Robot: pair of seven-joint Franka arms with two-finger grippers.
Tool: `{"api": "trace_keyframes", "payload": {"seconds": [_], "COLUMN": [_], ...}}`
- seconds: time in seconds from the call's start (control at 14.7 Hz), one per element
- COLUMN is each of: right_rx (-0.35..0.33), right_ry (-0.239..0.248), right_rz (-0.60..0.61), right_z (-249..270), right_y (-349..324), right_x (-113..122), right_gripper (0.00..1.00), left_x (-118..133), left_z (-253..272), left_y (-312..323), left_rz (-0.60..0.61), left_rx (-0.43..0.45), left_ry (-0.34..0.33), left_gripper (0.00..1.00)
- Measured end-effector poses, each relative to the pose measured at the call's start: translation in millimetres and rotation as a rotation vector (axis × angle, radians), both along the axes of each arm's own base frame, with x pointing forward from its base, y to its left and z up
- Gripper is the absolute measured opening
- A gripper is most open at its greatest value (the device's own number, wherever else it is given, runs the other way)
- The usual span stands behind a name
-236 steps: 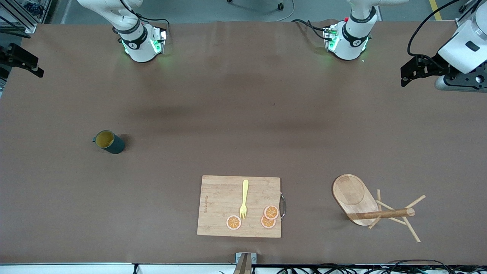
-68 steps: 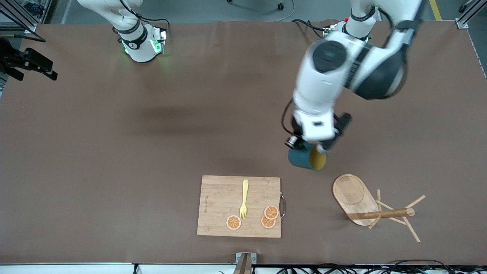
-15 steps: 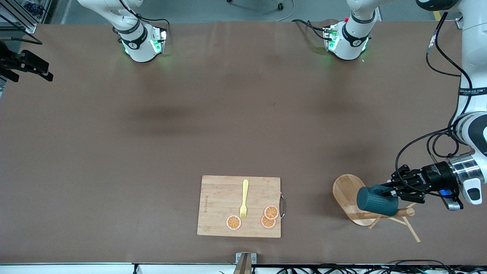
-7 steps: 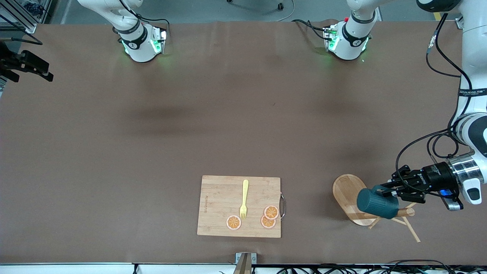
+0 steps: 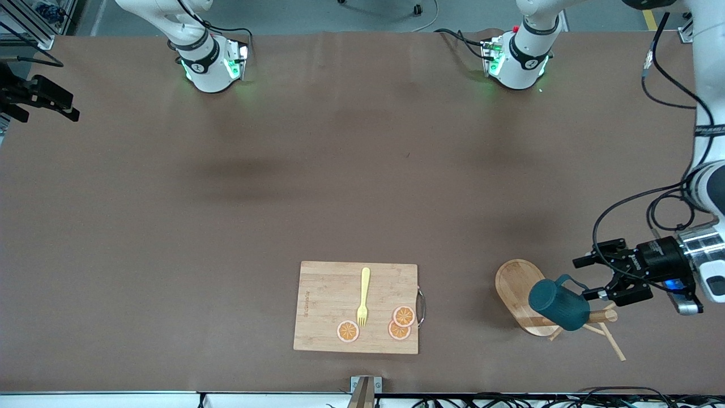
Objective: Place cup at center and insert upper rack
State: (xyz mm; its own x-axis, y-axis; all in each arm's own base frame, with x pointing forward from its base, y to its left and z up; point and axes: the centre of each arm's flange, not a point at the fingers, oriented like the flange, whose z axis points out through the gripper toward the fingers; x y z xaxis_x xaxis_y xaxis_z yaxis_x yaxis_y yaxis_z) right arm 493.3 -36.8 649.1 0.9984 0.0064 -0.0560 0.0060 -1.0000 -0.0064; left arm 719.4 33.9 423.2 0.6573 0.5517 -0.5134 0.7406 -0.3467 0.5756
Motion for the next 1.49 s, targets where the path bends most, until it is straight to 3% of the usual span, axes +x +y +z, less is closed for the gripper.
{"api": "trace_keyframes", "payload": {"seconds": [0.48, 0.68, 0.88, 1.02, 1.15, 1.49], "right_rx": [0.0, 0.0, 0.0, 0.0, 0.0, 0.0], "right_ry": [-0.001, -0.001, -0.001, -0.003, -0.006, -0.008], "right_rz": [0.0, 0.001, 0.0, 0.0, 0.0, 0.0], "right_z": [0, 0, 0, 0, 1, 1], "right_y": [0, 0, 0, 0, 0, 0], "right_x": [0, 0, 0, 0, 0, 1], "right_gripper": [1.0, 1.0, 1.0, 1.0, 1.0, 1.0], "left_x": [-75, -101, -127, -146, -161, -207], "left_z": [151, 176, 198, 207, 210, 198], "left_y": [-80, -108, -142, -157, -147, -112], "left_rz": [-0.369, -0.491, -0.637, -0.759, -0.829, -0.817], "left_rx": [0.592, 0.755, 0.907, 0.962, 0.956, 0.864], "left_ry": [-0.1, -0.099, -0.146, -0.175, -0.193, -0.19], "left_gripper": [1.0, 1.0, 1.0, 1.0, 1.0, 1.0]}}
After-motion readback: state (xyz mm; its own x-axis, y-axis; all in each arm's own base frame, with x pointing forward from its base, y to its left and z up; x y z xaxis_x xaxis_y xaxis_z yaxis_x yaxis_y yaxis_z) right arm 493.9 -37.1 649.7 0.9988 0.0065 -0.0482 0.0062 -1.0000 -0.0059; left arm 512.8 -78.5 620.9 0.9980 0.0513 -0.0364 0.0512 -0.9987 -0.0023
